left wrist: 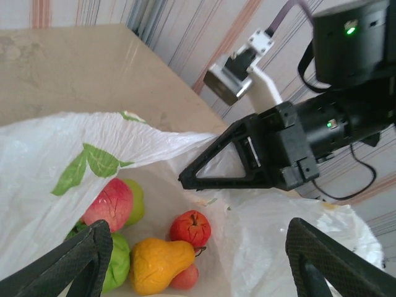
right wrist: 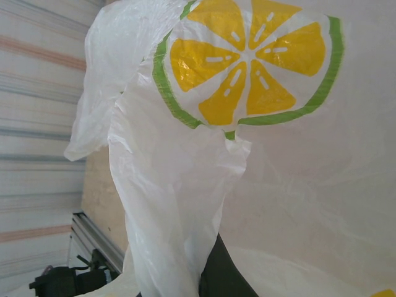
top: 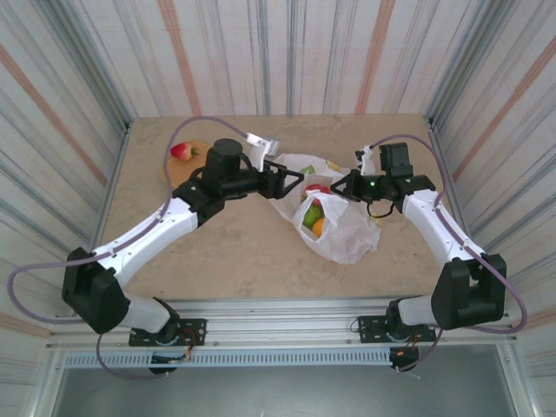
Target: Place the fruits into the plastic bag
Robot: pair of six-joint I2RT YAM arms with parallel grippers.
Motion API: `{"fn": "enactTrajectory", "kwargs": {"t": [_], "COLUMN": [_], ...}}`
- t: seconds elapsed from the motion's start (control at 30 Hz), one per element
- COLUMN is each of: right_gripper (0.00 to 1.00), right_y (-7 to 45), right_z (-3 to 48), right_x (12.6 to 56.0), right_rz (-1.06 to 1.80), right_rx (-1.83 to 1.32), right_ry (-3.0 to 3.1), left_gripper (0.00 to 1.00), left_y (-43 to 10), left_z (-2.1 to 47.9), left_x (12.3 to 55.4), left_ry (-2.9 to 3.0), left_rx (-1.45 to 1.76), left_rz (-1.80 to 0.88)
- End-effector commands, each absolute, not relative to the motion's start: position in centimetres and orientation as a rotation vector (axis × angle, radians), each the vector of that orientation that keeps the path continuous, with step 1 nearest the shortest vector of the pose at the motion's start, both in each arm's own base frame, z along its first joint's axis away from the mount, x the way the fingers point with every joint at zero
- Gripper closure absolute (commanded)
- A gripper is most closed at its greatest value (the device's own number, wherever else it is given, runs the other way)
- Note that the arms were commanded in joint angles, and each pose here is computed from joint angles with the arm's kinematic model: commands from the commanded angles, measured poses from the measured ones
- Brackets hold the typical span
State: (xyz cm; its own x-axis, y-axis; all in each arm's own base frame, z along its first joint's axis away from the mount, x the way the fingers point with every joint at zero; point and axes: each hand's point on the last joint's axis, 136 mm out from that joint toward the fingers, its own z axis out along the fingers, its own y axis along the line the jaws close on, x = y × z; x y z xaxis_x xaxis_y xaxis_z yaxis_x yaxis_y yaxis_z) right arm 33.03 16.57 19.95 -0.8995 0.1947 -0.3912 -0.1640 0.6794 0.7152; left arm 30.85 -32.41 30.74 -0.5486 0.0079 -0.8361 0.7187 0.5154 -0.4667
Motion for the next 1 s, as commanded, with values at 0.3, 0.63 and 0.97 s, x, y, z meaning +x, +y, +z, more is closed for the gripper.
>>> {"fn": "enactTrajectory", "kwargs": {"t": [0.3, 0.63, 0.97], "right_gripper": [1.00, 1.00, 1.00], "right_y": [16.3, 16.4, 17.1], "right_z": [19.7, 19.9, 20.1], "right_x": [33.2, 33.2, 33.4], "right_rz": [1.097, 1.092, 1.098], "right_rx": [0.018, 0.012, -0.010], "right_ry": [2.452, 2.449, 2.448], "left_gripper": [0.22, 0.16, 0.09], "left_y": [-18.0, -7.8, -1.1], "left_z": [30.3, 25.3, 17.6], "left_x": [35.8, 39.2, 44.8], "left_ry": [2.021, 2.113, 2.256], "left_rx": [0.121, -0.237, -0.586], "left_rz": [-0.772, -0.553, -0.396]}}
